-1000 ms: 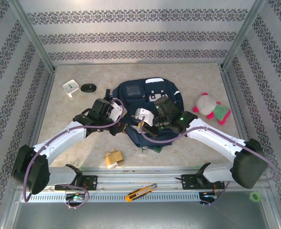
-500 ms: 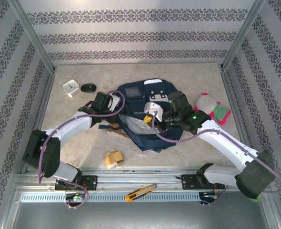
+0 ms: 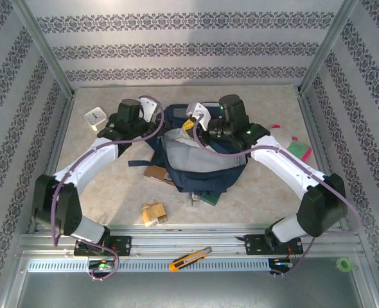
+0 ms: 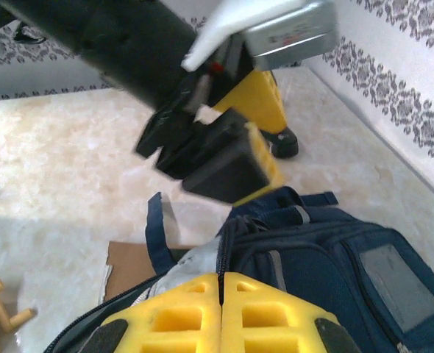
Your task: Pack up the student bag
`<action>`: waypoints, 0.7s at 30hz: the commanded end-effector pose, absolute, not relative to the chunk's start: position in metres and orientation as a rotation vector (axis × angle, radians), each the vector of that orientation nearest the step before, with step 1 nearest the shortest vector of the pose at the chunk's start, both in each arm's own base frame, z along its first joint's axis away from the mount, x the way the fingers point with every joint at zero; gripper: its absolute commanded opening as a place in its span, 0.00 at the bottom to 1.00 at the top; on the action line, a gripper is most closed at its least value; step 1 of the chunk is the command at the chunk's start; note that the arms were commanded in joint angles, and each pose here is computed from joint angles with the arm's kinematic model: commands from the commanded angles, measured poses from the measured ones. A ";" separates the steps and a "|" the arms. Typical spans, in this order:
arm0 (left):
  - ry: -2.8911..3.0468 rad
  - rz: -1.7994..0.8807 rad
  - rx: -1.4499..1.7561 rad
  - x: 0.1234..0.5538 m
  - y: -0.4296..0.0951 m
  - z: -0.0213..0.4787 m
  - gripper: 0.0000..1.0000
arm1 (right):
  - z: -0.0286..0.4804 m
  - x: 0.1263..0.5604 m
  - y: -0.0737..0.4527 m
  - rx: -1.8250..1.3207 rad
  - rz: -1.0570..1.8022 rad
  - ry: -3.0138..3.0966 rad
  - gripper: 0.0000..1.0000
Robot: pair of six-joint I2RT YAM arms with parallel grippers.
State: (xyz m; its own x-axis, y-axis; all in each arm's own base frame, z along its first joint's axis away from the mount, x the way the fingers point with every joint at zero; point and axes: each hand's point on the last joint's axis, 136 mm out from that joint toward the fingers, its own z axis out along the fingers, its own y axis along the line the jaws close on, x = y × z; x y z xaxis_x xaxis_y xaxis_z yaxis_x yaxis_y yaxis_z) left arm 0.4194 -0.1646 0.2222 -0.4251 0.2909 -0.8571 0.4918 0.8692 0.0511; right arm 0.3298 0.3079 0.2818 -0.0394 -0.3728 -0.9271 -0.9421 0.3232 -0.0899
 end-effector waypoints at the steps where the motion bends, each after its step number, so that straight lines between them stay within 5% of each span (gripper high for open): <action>1: 1.669 -0.428 1.038 0.368 -0.212 0.256 0.74 | 0.323 0.320 0.318 -1.287 0.779 1.410 0.00; 7: 1.491 -0.502 1.263 0.340 -0.230 0.247 0.76 | 0.327 0.317 0.322 -1.297 0.831 1.385 0.00; 14: 1.389 -0.528 1.167 0.370 -0.247 0.267 0.76 | 0.328 0.313 0.325 -1.304 0.877 1.378 0.00; 16: 1.376 -0.578 1.195 0.370 -0.255 0.272 0.64 | 0.329 0.314 0.324 -1.295 0.870 1.382 0.00; 18: 1.383 -0.592 1.214 0.370 -0.259 0.268 0.31 | 0.329 0.312 0.321 -1.288 0.864 1.389 0.05; 19: 1.387 -0.569 1.207 0.373 -0.258 0.265 0.18 | 0.329 0.311 0.317 -1.278 0.852 1.399 0.14; 21: 1.391 -0.508 1.186 0.378 -0.252 0.261 0.06 | 0.323 0.312 0.302 -1.230 0.809 1.450 0.36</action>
State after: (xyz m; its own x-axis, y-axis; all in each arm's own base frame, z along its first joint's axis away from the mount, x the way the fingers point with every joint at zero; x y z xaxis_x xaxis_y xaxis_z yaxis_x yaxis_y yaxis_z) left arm 0.3720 -0.2465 0.2384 0.0863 0.3823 -0.9200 0.8891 0.3870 0.2442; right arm 0.3236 0.3127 0.2888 -0.0254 -0.3311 -0.9433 -0.9692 0.2395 -0.0579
